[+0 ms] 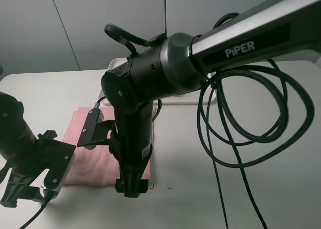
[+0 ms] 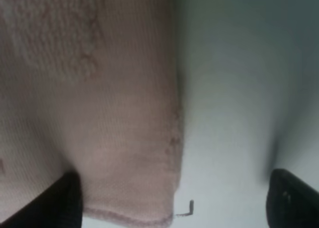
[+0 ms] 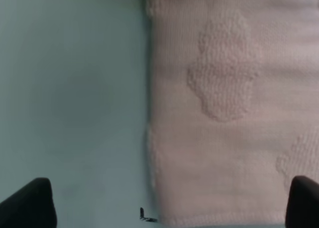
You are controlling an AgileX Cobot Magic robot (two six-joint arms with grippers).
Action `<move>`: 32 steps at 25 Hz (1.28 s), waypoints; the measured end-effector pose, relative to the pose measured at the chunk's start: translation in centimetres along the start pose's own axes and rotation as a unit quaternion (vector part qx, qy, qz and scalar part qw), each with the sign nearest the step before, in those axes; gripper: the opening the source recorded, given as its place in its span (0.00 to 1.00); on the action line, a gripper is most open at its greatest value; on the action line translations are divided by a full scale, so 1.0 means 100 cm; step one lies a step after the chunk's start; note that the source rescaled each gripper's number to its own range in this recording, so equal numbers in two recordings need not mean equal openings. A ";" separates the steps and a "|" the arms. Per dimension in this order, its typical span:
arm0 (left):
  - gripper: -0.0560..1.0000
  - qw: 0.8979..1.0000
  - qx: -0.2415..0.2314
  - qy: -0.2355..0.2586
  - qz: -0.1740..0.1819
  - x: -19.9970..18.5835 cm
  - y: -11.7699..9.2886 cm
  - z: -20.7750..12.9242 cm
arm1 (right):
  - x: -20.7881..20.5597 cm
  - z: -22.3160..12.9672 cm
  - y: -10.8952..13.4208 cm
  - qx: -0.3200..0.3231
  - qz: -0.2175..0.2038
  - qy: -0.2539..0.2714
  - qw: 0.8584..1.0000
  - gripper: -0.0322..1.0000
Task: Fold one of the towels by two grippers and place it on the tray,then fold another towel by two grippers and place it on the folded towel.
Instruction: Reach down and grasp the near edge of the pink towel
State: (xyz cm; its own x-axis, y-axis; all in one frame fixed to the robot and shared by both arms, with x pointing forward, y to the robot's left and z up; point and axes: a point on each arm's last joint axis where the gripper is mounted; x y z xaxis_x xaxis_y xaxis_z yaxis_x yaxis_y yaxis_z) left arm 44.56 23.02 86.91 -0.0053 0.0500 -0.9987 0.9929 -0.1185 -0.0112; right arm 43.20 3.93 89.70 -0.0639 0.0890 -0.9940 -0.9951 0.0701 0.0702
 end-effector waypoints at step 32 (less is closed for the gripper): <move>0.96 1.000 0.004 -0.001 0.001 0.001 0.000 0.000 | 0.038 -0.010 -0.006 0.004 -0.022 0.021 1.000 0.21</move>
State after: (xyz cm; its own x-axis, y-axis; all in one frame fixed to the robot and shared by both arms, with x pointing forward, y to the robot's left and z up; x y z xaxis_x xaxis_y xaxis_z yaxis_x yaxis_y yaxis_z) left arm 44.60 22.99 86.82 -0.0039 0.0482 -0.9988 0.9920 -0.1257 -0.0099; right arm 43.47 3.22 85.76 -0.0237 0.0436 -0.9988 -0.9963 0.0816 0.0272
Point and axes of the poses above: a point on each arm's last joint axis where the gripper is mounted, x pointing out along that axis toward the gripper, y along the wrist's bending axis when the last joint is at zero, z = x × y, and after that the axes turned 3 degrees about x, right-handed
